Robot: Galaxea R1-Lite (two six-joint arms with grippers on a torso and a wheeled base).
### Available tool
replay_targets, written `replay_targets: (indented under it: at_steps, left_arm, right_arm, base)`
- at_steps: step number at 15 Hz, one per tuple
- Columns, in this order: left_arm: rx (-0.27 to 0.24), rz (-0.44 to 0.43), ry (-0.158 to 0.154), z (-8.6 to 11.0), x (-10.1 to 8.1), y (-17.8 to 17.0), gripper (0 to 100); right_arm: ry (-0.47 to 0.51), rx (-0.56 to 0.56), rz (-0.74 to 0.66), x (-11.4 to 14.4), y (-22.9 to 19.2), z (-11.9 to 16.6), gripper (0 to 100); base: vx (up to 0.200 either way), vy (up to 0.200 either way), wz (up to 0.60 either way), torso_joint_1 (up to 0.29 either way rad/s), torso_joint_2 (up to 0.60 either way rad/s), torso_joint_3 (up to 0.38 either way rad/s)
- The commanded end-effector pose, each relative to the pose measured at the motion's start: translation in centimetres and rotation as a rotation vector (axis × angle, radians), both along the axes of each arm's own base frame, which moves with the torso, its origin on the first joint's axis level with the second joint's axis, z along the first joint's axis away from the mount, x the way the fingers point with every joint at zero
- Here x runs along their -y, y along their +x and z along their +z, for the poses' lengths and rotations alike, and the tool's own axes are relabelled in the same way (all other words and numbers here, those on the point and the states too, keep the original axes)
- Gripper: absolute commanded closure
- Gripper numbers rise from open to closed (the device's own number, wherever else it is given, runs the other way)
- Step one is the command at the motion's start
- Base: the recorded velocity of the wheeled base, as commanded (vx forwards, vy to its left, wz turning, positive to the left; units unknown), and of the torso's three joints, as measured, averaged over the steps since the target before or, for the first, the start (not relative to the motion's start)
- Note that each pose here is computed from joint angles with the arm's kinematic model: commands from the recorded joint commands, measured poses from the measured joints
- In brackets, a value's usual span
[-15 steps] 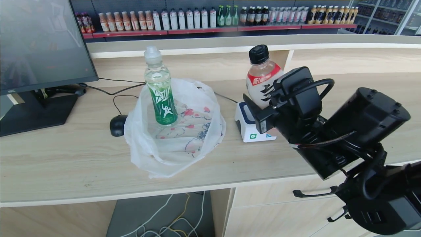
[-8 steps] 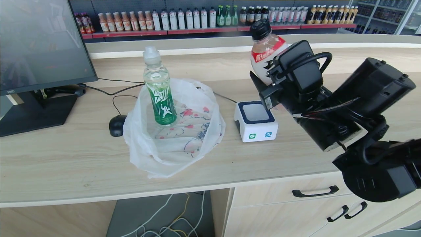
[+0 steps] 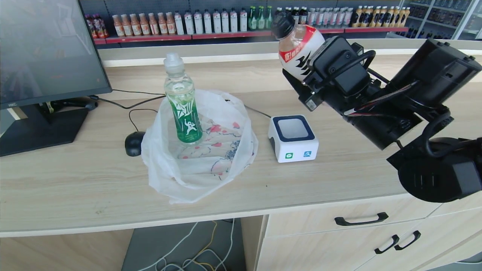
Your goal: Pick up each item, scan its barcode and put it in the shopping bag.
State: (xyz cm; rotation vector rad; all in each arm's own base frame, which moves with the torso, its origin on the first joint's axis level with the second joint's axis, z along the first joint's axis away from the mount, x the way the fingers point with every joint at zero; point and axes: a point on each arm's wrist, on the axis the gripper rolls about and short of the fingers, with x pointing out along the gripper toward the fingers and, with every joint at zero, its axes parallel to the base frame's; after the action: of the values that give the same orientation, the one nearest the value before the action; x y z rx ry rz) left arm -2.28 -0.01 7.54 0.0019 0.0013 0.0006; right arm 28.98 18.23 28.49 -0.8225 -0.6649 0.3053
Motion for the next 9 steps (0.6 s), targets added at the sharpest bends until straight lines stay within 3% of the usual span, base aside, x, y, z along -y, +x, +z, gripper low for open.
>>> replay_targets:
  at_steps: [1,9]
  left_arm:
    - [0.001,0.001,0.000,0.0,0.0,0.0,0]
    - [0.000,0.001,0.001,0.0,0.0,0.0,0]
  right_arm:
    - [-0.056,0.007,0.013,0.4,0.3,-0.1,100]
    - [-0.301,0.096,0.067,2.7,2.1,-1.5,100]
  base:
    - [0.000,0.000,0.00,0.000,0.00,0.000]
    - [0.000,0.000,0.00,0.000,0.00,0.000]
